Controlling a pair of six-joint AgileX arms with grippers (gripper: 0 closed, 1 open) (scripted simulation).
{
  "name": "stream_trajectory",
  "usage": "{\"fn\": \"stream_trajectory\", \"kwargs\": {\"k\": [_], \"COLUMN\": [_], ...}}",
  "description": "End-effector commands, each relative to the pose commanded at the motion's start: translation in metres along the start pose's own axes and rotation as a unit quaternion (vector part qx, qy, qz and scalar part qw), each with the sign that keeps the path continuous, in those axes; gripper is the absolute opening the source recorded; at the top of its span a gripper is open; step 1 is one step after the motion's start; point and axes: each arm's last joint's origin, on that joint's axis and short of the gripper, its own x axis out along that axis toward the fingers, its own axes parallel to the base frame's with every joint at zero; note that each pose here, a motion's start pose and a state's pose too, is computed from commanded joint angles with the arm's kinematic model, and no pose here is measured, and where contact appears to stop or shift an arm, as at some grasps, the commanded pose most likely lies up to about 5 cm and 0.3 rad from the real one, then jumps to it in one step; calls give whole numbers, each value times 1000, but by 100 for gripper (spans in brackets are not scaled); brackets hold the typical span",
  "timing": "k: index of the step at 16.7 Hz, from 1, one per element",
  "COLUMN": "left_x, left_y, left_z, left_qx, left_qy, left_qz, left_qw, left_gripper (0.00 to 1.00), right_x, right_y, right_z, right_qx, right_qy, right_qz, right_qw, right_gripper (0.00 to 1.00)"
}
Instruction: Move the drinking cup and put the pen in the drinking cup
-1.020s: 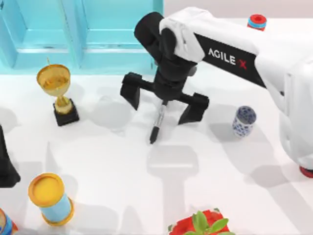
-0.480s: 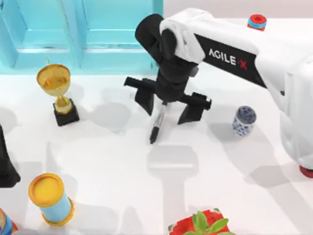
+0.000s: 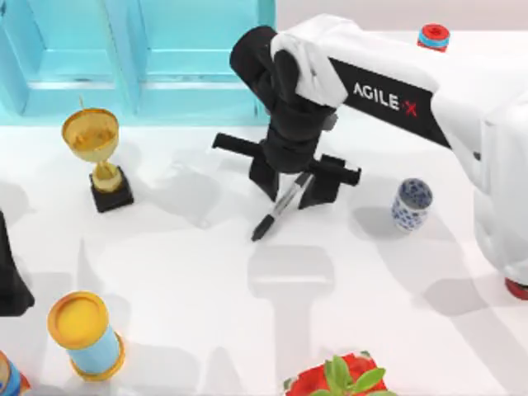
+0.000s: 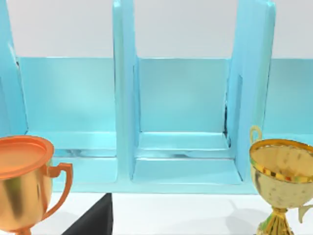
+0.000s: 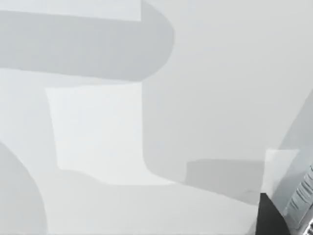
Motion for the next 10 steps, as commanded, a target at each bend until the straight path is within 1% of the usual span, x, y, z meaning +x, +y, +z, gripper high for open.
{"fn": "stream_trajectory", "kwargs": {"k": [3,4,7,10], "left_x": [0,0,0,0], "left_y": [0,0,0,0], "left_z": [0,0,0,0], "left_qx": [0,0,0,0], "left_qy": [0,0,0,0], "left_qz": [0,0,0,0], "left_qw": [1000,1000,1000,1000], "left_gripper": [100,100,100,100], "right_x": [0,-34,-44,-75], "right_y": [0,-6,-4,-4], "right_z": [0,1,-9,-34], "right_qx": [0,-12,-11,-10], "right_qy": [0,-20,-19,-19], "right_qz": [0,-11,-13,-10], "right_qw": [1000,1000,1000,1000], "right_gripper": [0,0,0,0]}}
